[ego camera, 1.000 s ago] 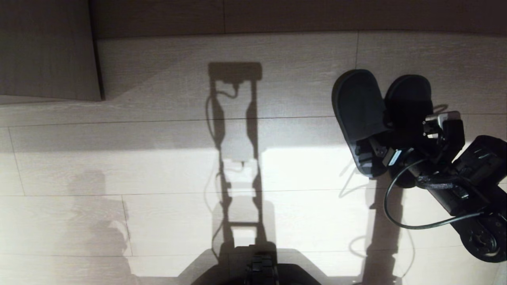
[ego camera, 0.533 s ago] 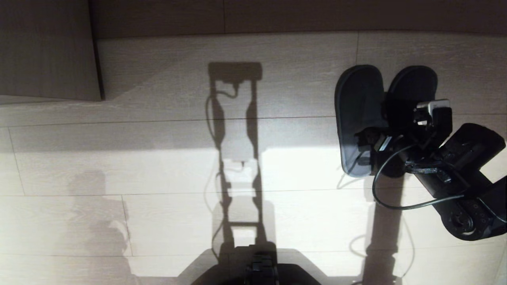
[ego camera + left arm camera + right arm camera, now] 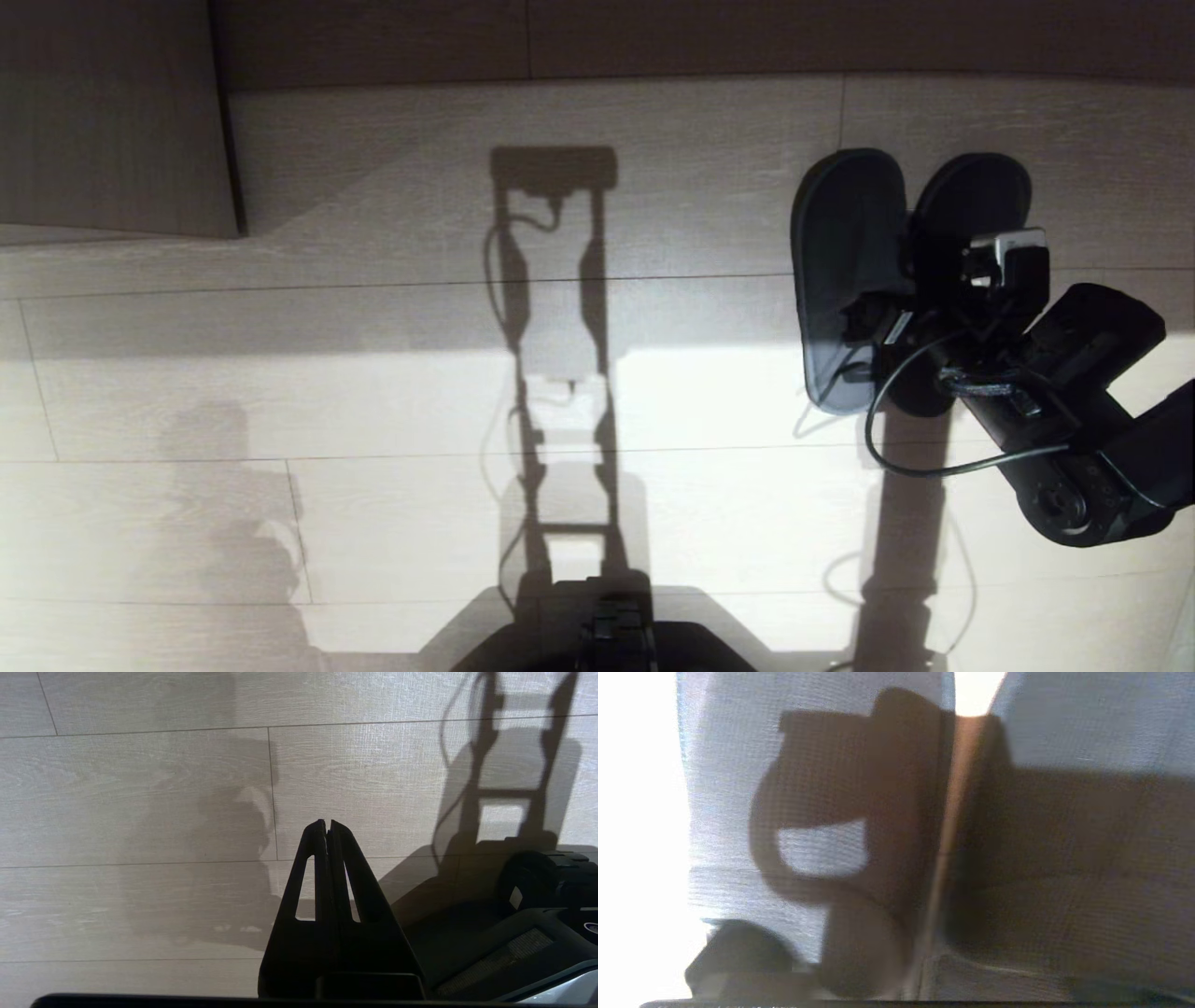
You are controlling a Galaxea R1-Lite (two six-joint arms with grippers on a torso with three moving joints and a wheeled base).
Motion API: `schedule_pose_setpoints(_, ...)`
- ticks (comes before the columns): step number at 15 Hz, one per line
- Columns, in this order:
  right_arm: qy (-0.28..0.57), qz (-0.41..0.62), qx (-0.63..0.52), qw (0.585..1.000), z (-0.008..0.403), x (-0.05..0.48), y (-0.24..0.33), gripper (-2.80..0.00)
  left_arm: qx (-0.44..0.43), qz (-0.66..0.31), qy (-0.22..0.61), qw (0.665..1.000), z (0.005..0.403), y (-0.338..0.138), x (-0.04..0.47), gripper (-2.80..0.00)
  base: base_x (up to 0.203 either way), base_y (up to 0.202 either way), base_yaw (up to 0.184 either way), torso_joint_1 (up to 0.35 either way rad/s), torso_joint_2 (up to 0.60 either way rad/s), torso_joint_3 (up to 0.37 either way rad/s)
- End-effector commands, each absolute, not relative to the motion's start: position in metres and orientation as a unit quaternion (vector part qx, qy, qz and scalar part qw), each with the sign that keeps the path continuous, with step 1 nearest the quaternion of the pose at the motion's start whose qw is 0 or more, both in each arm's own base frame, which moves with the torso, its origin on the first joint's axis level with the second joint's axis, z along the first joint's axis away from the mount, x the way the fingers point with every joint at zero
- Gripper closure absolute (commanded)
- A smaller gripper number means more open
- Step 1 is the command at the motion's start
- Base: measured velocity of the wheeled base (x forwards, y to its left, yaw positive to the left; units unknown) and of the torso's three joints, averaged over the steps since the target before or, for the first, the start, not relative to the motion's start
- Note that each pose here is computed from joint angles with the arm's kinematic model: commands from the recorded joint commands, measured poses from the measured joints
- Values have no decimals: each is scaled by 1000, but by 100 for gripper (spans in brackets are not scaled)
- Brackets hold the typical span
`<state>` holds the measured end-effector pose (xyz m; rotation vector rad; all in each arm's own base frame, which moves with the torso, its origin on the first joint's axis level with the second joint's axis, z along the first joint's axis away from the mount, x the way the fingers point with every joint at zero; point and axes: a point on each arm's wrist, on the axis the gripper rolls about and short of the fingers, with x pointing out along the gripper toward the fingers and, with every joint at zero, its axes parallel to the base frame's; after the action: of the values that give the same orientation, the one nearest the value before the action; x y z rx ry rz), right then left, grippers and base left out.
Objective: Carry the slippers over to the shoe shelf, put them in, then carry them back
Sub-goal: Pick up the slippers on the floor, then place the slippers into the shoe cabinet
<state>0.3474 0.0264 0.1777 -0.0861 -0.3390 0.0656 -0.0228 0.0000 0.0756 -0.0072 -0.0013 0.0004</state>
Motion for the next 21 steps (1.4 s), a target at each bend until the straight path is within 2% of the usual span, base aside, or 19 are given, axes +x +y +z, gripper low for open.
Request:
schedule_pose_setpoints(1,-182,33,-42,982,182,352,27,0,-4,0,-1,1000,75,0,-23,0,0,0,0,0,0,0)
schedule_pose_setpoints(12,-184,52,-30,981,190,337,26,0,-5,0,-2,1000,76,0,-23,0,0,0,0,0,0,0)
schedule_pose_setpoints(17,-214,82,-37,973,253,243,20,0,-5,1,-2,1000,76,0,-23,0,0,0,0,0,0,0)
schedule_pose_setpoints(21,-189,105,-34,976,261,170,16,0,-5,1,-1,1000,76,0,-23,0,0,0,0,0,0,0)
